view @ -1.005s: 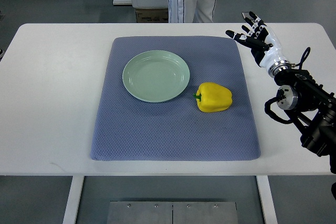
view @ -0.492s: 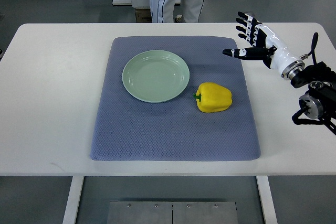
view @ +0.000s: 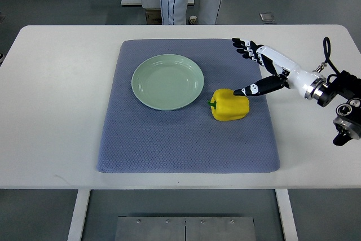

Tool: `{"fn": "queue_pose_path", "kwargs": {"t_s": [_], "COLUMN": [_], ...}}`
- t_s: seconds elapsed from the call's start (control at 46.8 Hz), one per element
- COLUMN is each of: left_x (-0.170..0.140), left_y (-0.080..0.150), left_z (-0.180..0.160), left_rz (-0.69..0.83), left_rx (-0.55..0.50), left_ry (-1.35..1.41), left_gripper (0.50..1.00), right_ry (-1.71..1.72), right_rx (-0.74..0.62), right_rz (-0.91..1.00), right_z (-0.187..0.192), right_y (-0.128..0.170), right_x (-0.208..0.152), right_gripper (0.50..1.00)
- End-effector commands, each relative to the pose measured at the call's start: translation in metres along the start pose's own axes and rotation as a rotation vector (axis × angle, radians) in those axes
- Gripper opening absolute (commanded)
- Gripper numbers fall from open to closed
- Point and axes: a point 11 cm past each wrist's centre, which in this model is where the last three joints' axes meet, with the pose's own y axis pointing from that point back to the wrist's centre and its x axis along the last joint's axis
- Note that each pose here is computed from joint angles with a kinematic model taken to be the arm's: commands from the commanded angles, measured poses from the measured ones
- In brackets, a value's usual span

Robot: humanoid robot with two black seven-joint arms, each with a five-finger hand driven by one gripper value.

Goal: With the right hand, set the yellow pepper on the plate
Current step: 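Lower the right hand around the yellow pepper and close fingers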

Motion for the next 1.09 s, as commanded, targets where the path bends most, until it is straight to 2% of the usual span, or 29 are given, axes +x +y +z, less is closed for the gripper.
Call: {"fn": "queue_pose_path", "kwargs": {"t_s": [0.0,0.834,1.069], "left_x": [0.0,0.0,0.0], "left_y": [0.0,0.0,0.0], "left_z": [0.0,0.0,0.0], "left_rz": [0.001,0.001,-0.001], "left_rx": [0.001,0.0,0.0], "left_ry": [0.0,0.0,0.0], "left_gripper": [1.0,1.0,1.0], "right_ry": [0.043,0.162,0.168], "right_rx": [0.001,-0.083,-0.097], "right_rz": [-0.036,-0.124,-0.133], "right_z": [0.002,0.038,0.043], "right_y": [0.001,-0.016,-0.018], "right_x": [-0.007,-0.04,-0.044], "right_gripper": [0.995,0.981,0.916]}}
